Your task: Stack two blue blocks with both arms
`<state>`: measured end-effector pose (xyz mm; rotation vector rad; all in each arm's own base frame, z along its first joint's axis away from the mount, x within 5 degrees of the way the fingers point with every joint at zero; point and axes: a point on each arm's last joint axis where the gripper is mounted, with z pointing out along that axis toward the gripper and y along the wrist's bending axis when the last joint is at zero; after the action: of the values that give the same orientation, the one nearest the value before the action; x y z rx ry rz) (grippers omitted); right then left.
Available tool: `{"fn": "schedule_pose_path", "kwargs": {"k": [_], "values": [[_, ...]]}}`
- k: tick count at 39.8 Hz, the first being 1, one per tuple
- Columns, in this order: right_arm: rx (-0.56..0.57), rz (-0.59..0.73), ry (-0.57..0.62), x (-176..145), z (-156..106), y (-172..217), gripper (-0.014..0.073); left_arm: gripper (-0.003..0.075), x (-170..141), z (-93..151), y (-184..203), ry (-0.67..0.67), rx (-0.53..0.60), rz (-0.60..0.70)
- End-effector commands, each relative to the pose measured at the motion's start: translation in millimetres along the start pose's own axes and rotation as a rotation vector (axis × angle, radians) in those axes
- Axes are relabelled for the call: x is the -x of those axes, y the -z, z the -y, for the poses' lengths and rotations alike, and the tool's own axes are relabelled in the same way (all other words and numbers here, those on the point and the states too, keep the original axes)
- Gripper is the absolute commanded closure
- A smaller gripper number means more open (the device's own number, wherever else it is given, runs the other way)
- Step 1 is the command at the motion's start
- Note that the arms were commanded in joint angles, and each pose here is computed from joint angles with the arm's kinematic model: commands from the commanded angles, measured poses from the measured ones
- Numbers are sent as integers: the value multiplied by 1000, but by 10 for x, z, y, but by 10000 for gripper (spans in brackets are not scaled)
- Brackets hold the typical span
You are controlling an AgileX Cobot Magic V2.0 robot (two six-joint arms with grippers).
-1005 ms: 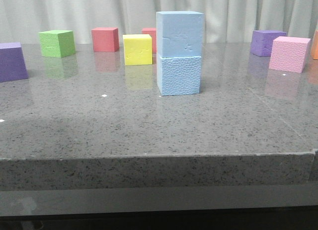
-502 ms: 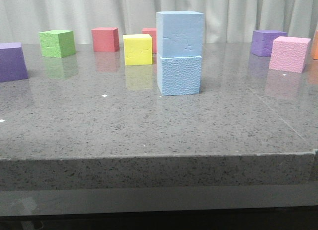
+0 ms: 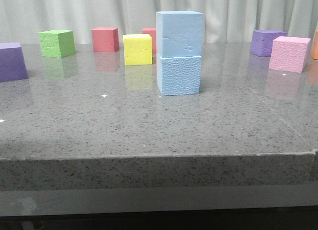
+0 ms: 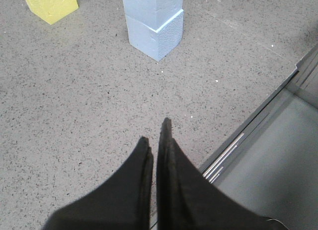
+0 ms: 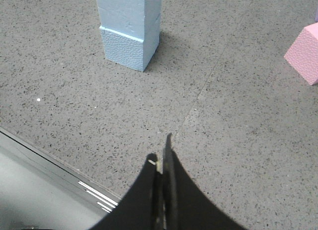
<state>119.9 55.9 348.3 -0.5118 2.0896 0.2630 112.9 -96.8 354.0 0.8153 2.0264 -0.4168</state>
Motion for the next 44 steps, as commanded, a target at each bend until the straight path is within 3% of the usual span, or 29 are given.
{"fn": "schedule_pose_path", "kwargs": {"k": [1, 20, 24, 33, 44], "values": [[-15, 96, 4, 135, 18, 37, 662, 739, 138, 1, 64, -1, 4, 108], [-15, 96, 4, 135, 18, 37, 662, 739, 117, -2, 77, 1, 8, 114], [-15, 96, 4, 135, 18, 37, 662, 739, 58, -58, 123, 53, 38, 138], [-15, 96, 4, 135, 18, 37, 662, 739, -263, -311, 325, 153, 290, 268], [-15, 96, 4, 135, 18, 37, 662, 739, -960, -339, 392, 200, 564, 488]]}}
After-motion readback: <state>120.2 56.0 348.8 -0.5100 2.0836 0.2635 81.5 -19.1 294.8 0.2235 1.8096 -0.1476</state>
